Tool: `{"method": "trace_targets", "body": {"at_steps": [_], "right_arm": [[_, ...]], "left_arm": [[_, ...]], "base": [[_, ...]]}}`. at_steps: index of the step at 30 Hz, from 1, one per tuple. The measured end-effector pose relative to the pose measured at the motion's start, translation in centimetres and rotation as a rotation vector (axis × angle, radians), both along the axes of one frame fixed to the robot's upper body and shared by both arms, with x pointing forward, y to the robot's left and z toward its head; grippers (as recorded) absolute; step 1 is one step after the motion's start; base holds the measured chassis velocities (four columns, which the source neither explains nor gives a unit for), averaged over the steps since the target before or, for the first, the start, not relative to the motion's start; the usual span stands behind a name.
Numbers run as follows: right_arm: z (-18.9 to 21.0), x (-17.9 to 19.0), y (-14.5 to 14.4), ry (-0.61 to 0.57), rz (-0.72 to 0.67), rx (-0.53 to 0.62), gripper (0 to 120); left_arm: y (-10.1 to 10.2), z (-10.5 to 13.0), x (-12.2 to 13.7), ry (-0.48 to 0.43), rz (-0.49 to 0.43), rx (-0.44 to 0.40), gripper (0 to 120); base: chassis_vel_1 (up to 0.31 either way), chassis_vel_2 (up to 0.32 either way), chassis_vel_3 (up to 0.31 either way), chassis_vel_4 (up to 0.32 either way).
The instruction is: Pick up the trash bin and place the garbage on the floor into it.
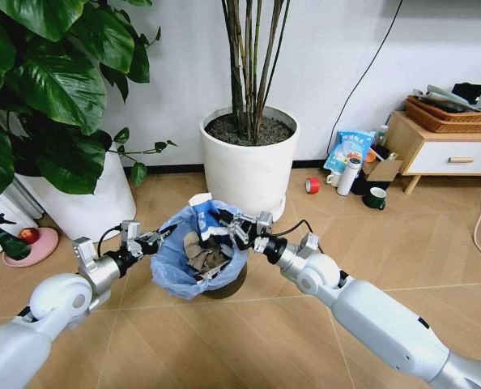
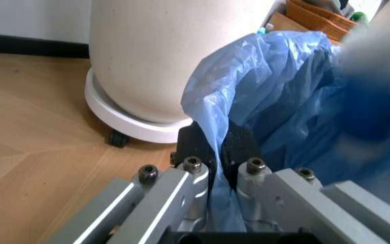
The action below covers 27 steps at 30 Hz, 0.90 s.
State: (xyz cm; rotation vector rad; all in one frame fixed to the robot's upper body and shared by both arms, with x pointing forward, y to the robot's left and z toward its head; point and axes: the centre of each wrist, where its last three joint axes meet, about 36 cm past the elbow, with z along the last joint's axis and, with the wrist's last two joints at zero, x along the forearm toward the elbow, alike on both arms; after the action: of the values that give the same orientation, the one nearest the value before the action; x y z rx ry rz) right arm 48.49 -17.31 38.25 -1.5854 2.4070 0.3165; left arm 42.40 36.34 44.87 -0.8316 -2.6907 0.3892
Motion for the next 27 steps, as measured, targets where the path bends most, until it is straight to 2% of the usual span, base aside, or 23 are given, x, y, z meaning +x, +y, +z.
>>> {"method": "trace_targets", "body": {"at_steps": [4, 5, 7, 8, 10, 12, 13, 15, 17, 18, 19, 21, 22, 25, 27], "right_arm": [[0.0, -0.2, -0.3, 0.004, -0.001, -0.018, 41], [0.0, -0.2, -0.3, 0.004, -0.001, -0.018, 41], [0.5, -0.6, -0.2, 0.005, -0.034, 0.0, 52], [0.5, -0.6, -0.2, 0.005, -0.034, 0.0, 52], [1.1, -1.0, -0.5, 0.015, -0.114, 0.004, 59], [1.5, -1.3, -2.1, 0.045, -0.273, -0.035, 68], [1.5, -1.3, -2.1, 0.045, -0.273, -0.035, 68], [0.8, -1.7, -5.7, 0.14, -0.558, -0.115, 78], [-1.1, -2.8, -9.6, 0.221, -0.767, -0.186, 86], [-1.1, -2.8, -9.6, 0.221, -0.767, -0.186, 86], [-2.6, -3.9, -12.0, 0.266, -0.878, -0.227, 93], [-4.9, -5.6, -14.5, 0.331, -0.998, -0.285, 98], [-4.9, -5.6, -14.5, 0.331, -0.998, -0.285, 98], [-9.5, -8.7, -18.1, 0.442, -1.175, -0.385, 100], [-10.7, -9.3, -19.0, 0.468, -1.216, -0.406, 100]], "left_arm": [[0.1, 0.1, 0.0, -0.001, 0.003, 0.003, 0], [0.1, 0.1, 0.0, -0.001, 0.003, 0.003, 0], [0.2, 0.2, 0.0, -0.001, 0.012, 0.007, 0], [0.2, 0.2, 0.0, -0.001, 0.012, 0.007, 0], [0.3, 0.3, -0.4, 0.002, 0.02, 0.012, 0], [0.7, 0.4, -0.9, 0.005, 0.025, 0.019, 0], [0.7, 0.4, -0.9, 0.005, 0.025, 0.019, 0], [1.1, 0.7, -1.7, 0.001, 0.028, 0.025, 0], [1.4, 1.0, -2.2, -0.006, 0.033, 0.025, 0], [1.4, 1.0, -2.2, -0.006, 0.033, 0.025, 0], [1.6, 1.1, -2.5, -0.007, 0.033, 0.026, 0], [1.8, 1.3, -2.8, -0.011, 0.034, 0.028, 0], [1.8, 1.3, -2.8, -0.011, 0.034, 0.028, 0], [2.0, 1.5, -3.1, -0.016, 0.037, 0.027, 0], [2.0, 1.5, -3.1, -0.017, 0.037, 0.027, 0]], "base": [[0.0, 0.0, 0.0, 0.0], [0.0, 0.0, 0.0, 0.0], [0.0, 0.0, 0.0, 0.0], [0.0, 0.0, 0.0, 0.0], [0.0, 0.0, 0.0, 0.0], [0.0, 0.0, 0.0, 0.0], [0.0, 0.0, 0.0, 0.0], [0.0, 0.0, 0.0, 0.0], [0.0, 0.0, 0.0, 0.0], [0.0, 0.0, 0.0, 0.0], [0.0, 0.0, 0.0, 0.0], [0.0, 0.0, 0.0, 0.0], [0.0, 0.0, 0.0, 0.0], [0.0, 0.0, 0.0, 0.0], [0.0, 0.0, 0.0, 0.0]]}}
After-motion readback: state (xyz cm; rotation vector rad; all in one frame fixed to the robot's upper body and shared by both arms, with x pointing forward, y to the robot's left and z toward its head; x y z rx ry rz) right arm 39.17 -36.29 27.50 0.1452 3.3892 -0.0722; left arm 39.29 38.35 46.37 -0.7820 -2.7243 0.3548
